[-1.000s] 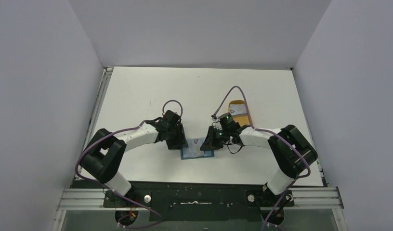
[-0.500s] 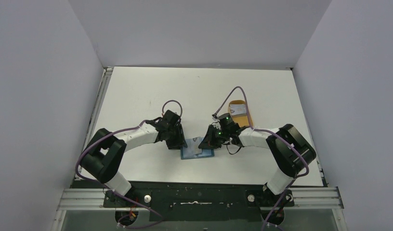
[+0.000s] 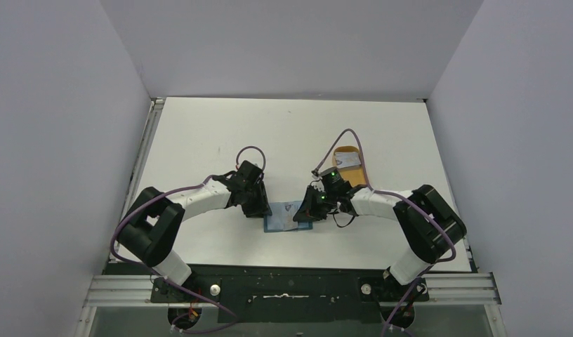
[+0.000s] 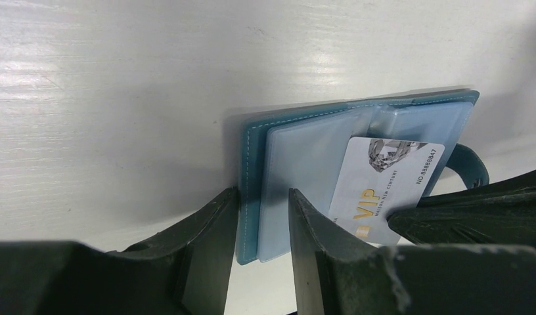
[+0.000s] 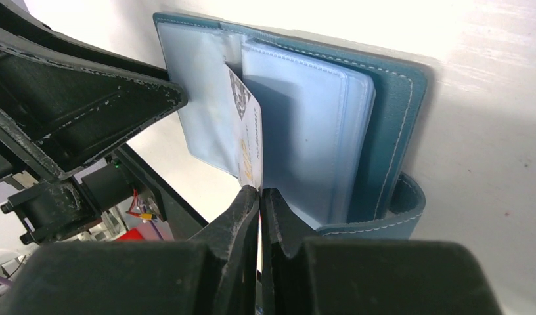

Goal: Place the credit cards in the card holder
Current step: Insert the credit card into the card holder.

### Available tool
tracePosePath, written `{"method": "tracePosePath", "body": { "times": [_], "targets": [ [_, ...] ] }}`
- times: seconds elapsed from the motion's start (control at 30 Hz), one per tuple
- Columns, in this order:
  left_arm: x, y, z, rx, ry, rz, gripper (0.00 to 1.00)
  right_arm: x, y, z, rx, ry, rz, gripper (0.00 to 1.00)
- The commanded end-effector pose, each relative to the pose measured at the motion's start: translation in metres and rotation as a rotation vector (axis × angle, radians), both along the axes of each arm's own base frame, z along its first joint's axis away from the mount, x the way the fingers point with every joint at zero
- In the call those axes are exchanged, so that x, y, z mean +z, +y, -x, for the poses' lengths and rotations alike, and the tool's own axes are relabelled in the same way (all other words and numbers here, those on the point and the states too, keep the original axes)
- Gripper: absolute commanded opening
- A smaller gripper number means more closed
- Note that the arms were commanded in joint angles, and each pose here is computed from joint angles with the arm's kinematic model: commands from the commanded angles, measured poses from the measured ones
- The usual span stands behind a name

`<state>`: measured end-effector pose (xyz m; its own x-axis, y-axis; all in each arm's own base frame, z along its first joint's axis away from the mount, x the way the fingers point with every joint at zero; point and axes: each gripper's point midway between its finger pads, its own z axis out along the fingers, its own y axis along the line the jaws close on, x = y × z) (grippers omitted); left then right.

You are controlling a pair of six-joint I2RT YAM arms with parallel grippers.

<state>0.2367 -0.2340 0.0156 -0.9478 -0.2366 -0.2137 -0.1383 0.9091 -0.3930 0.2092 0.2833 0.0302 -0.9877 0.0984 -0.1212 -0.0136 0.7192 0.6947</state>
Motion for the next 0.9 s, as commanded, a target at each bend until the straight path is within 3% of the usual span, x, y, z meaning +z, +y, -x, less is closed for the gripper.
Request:
{"method": "tracePosePath", "body": {
  "times": [0.0, 0.87],
  "targets": [
    [-0.03, 0.022, 0.014, -0.006, 0.055, -0.113, 0.32, -0.005, -0.009, 0.008, 0.007, -0.001, 0.047, 0.0],
    [-0.034, 0.021, 0.016, -0.007, 0.069, -0.105, 0.3, -0.006, 0.001, 0.003, 0.018, 0.007, 0.028, 0.0]
  ]
}}
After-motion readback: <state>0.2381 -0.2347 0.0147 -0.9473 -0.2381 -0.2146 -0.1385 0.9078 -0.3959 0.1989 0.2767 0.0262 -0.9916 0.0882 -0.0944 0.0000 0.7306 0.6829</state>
